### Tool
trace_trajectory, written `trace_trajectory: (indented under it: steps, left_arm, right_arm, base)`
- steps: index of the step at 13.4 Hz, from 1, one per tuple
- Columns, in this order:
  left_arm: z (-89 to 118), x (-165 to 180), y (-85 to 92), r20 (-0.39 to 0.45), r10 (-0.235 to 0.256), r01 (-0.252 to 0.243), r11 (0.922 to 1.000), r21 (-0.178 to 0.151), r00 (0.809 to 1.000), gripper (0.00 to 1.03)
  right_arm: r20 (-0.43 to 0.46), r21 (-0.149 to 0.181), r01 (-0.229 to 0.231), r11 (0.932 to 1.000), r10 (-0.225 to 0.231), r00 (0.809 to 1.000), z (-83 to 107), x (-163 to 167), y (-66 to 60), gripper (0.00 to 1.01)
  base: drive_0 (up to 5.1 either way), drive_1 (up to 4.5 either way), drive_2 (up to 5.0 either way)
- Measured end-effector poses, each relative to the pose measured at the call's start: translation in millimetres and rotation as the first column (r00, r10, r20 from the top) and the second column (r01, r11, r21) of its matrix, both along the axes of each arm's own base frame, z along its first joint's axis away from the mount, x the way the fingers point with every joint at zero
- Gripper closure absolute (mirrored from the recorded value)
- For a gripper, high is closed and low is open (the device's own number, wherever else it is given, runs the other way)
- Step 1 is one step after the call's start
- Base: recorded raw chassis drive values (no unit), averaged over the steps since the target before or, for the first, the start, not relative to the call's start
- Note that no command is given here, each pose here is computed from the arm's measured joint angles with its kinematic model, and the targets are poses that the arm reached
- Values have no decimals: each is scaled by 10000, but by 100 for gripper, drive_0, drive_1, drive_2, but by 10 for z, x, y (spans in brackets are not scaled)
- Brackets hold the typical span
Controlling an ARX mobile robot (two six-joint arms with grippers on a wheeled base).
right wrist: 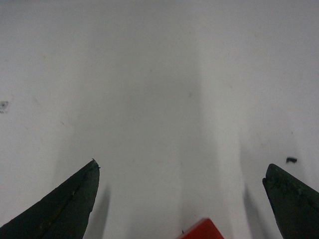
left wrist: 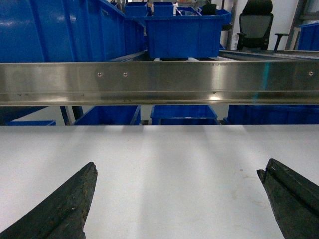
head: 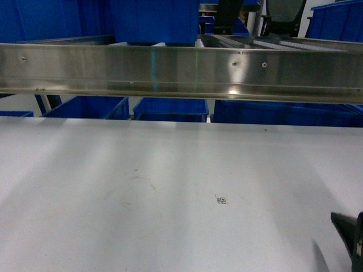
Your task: Place magnetic block on left shelf second layer
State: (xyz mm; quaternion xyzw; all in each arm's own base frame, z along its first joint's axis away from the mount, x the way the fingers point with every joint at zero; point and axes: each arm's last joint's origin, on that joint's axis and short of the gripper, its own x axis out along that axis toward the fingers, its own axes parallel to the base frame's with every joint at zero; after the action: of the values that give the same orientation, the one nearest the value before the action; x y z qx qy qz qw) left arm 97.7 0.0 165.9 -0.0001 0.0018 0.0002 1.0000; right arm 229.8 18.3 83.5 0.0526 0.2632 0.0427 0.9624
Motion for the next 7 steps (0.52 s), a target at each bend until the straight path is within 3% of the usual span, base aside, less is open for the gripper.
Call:
trace_trajectory:
  steps: [1,2,4,7]
  left_arm:
    - [0,0,0,0,0,0,10000,0,10000,5]
    - [0,0,0,0,0,0,10000,0,10000,5]
    - [0,0,0,0,0,0,10000,0,10000,5]
    - [0,0,0,0,0,0,10000,4,10000,5]
  right_arm:
    - [-368,-165,135,9998,-141,9992,-285,-221,-12,3]
    - [-6,-357,106,9993,-106,9999,-388,-273,-18,4]
    - [-170,-561,216,9982,-226,9996,-463,-290,-53,26]
    - [-216,-636,262,9976,-277,9994,-484,-293,-80,35]
  base:
    - [0,0,0]
    - [0,0,0]
    - [0,0,0]
    - [0,0,0]
